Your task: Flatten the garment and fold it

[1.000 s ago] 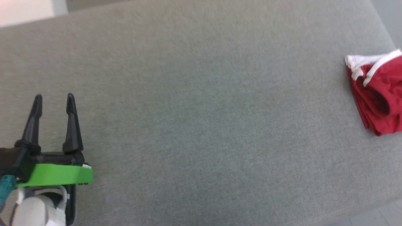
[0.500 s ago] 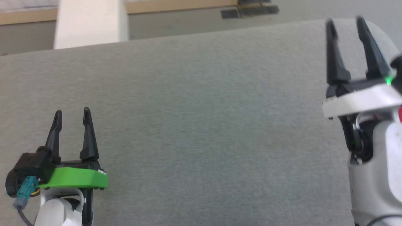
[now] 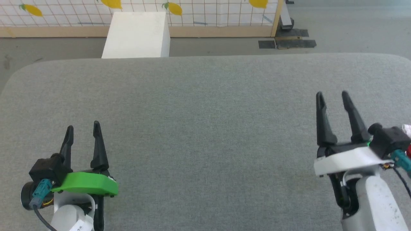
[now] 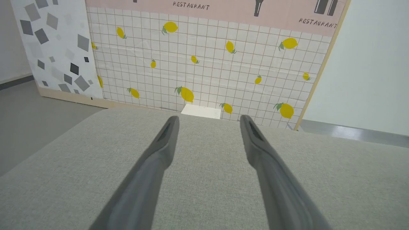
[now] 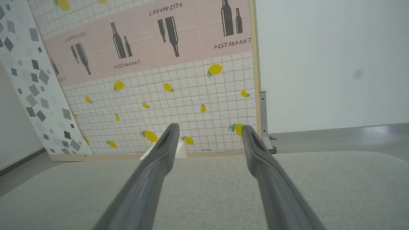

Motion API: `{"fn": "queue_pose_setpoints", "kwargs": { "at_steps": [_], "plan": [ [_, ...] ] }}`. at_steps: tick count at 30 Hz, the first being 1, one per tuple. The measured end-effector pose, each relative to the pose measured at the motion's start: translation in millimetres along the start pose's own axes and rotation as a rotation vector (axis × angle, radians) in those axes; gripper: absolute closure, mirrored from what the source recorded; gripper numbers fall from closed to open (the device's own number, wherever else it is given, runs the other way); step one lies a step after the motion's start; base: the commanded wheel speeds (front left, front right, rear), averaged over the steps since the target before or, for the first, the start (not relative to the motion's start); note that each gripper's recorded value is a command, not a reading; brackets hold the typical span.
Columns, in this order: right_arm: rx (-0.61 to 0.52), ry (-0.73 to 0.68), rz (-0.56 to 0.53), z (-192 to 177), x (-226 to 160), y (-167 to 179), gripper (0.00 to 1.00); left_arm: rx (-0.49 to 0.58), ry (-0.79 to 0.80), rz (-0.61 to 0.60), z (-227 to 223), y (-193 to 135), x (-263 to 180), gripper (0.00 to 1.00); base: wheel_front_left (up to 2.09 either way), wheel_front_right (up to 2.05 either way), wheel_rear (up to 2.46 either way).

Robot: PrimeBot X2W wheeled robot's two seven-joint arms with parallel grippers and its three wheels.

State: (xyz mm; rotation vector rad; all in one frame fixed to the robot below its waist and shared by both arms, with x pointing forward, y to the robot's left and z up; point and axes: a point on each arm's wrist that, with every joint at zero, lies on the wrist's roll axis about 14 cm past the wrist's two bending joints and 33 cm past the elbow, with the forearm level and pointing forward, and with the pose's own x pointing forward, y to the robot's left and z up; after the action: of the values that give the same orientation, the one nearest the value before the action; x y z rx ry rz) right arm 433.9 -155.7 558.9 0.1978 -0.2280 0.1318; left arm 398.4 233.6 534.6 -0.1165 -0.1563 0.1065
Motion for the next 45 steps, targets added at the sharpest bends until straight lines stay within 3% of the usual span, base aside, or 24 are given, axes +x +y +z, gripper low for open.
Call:
{"fn": "queue_pose_setpoints", "kwargs": {
  "at_steps": [11, 26, 27, 45],
  "plan": [
    [0.038, 0.113, -0.044, -34.9, -35.8, -9.1, 0.00, -0.022, 0.042, 0.010, -15.8, -5.7, -5.0, 0.00, 0.00, 0.00, 0.00],
    [0.040, 0.190, -0.053, -55.2, -56.1, -9.4, 0.00, -0.007, 0.132, -0.056, -42.2, -20.0, -17.6, 0.00, 0.00, 0.00, 0.00],
    [0.040, 0.190, -0.054, -55.3, -56.4, -9.6, 1.00, -0.007, 0.135, -0.056, -43.1, -20.0, -18.0, 1.00, 0.00, 0.00, 0.00],
    [0.021, 0.193, -0.044, -50.4, -55.2, -7.9, 1.00, -0.005, 0.132, -0.064, -38.1, -24.0, -16.9, 1.00, 0.00, 0.00, 0.00]
  ]
}}
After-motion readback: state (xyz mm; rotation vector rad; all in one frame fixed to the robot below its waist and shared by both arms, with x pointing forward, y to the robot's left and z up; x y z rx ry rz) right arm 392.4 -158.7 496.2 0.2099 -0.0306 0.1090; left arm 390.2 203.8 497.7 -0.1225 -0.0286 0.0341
